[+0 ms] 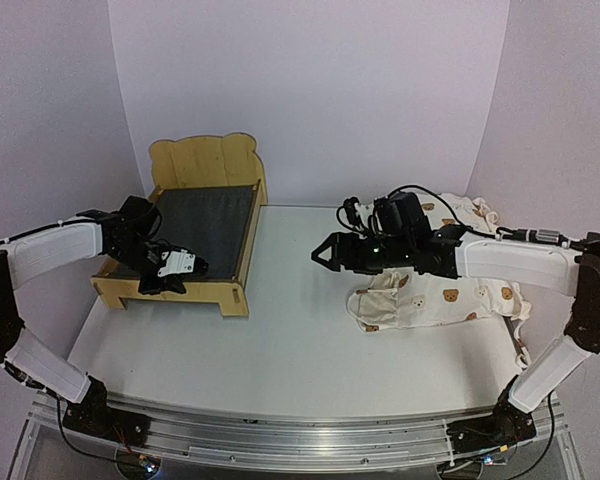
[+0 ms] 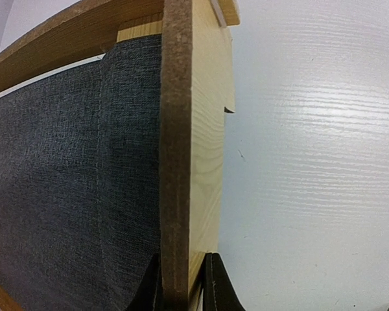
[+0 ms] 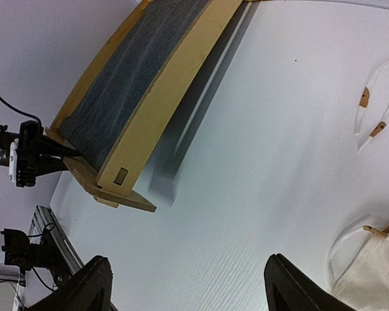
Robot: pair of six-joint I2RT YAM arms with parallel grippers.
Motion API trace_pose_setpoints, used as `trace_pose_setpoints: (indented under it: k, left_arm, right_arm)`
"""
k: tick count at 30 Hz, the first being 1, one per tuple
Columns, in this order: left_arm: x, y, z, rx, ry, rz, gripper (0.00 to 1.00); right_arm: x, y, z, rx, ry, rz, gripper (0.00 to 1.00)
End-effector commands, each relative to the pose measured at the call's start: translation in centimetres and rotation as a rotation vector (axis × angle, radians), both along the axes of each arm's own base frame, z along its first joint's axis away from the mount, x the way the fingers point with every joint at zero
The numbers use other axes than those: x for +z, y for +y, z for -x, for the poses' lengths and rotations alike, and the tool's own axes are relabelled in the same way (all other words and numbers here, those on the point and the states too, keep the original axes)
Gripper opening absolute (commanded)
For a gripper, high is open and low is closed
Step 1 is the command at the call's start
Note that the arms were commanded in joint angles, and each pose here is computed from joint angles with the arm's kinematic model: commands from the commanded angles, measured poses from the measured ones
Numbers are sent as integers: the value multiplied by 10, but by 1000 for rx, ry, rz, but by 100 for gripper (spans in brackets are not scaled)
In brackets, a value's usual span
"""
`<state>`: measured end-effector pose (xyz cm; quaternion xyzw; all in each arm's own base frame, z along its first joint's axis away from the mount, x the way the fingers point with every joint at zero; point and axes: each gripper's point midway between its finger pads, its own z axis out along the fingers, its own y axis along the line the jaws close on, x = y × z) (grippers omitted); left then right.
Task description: Set up the pet bed
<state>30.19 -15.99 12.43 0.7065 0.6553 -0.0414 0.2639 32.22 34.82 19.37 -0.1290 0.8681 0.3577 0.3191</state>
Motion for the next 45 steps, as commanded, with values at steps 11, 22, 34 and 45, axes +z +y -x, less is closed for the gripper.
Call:
trace_pose_setpoints:
  k: [11,22,34,45]
  left_arm:
    - [-10,17,79,-24,30,6,0]
    - [-16,5,108,-64,140,50,0]
    - [-2,-102,152,-136,256,138,0]
    - [4,-188,182,-295,295,148,0]
  right_arm:
    - [-4,36,-9,-173,115,9,79]
    - [-10,100,-34,-227,159,-36,76]
    - [-37,77,-25,-314,135,92,73]
    - [-44,9,-11,-384,38,303,73]
